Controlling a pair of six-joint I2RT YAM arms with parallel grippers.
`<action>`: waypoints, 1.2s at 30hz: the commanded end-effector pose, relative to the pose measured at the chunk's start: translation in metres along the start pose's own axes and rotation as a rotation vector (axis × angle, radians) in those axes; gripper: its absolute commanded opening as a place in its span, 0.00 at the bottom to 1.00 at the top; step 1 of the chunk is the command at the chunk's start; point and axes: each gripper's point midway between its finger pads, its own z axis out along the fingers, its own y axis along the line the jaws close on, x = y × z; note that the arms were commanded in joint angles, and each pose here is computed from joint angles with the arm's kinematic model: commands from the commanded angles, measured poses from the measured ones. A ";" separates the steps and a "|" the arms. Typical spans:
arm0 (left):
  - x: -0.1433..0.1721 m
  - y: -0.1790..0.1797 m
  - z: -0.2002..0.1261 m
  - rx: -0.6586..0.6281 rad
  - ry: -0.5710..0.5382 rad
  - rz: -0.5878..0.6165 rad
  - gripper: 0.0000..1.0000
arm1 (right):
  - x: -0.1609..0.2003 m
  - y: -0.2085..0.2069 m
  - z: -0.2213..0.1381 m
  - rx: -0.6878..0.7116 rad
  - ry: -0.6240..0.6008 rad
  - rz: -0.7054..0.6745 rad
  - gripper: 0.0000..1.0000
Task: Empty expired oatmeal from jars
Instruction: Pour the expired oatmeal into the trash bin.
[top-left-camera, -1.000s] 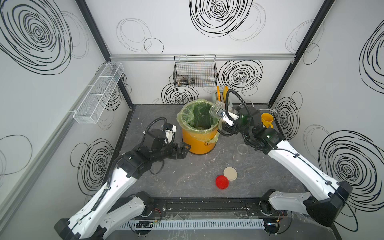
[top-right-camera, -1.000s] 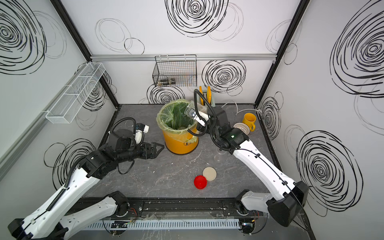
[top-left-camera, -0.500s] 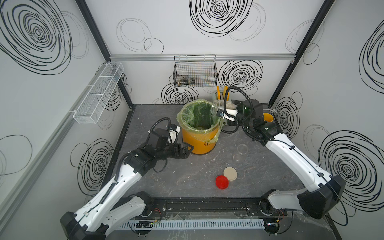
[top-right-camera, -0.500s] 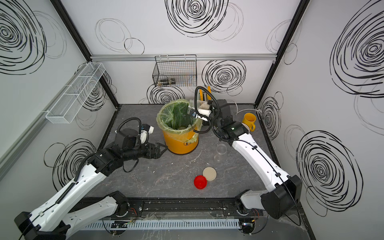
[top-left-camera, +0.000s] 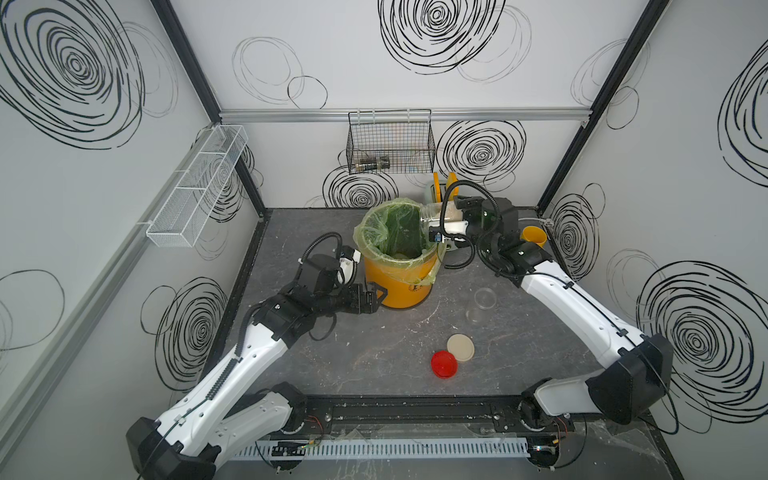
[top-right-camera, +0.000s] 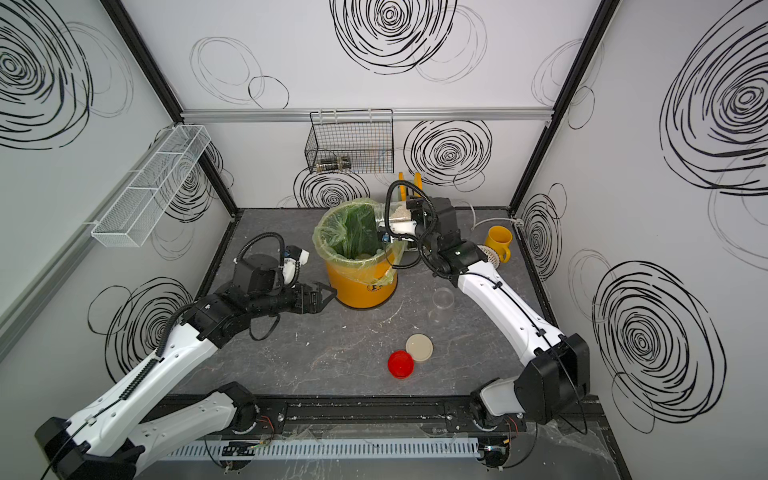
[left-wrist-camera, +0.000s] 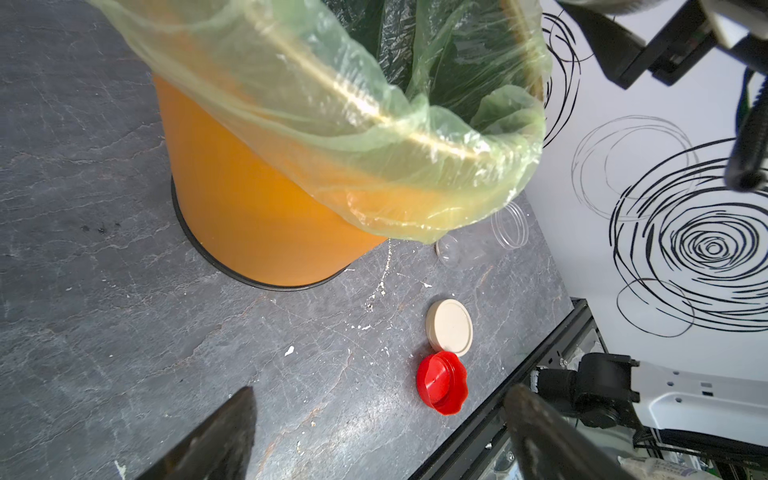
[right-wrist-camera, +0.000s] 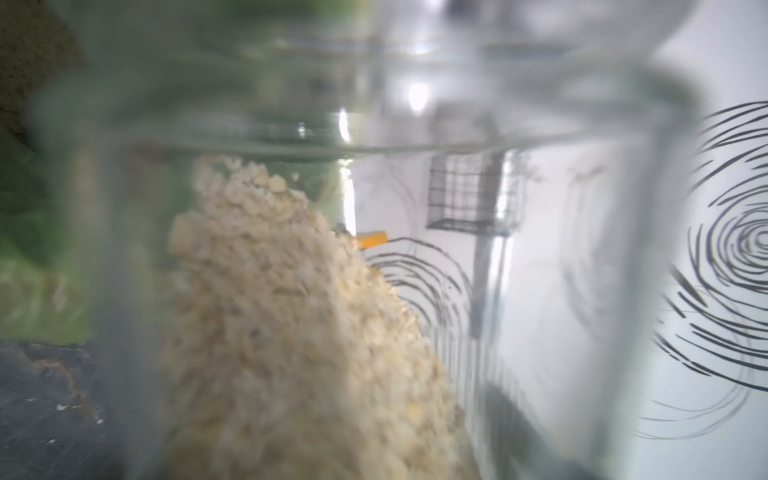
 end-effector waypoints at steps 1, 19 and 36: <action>-0.005 -0.001 0.000 0.018 -0.026 0.004 0.96 | 0.003 -0.042 -0.005 0.181 0.007 -0.100 0.27; -0.008 0.004 0.000 0.033 -0.040 0.008 0.96 | -0.002 -0.058 0.004 0.285 -0.012 -0.296 0.30; 0.001 -0.011 0.003 0.190 -0.002 0.008 0.96 | -0.006 -0.070 0.010 0.322 -0.012 -0.392 0.31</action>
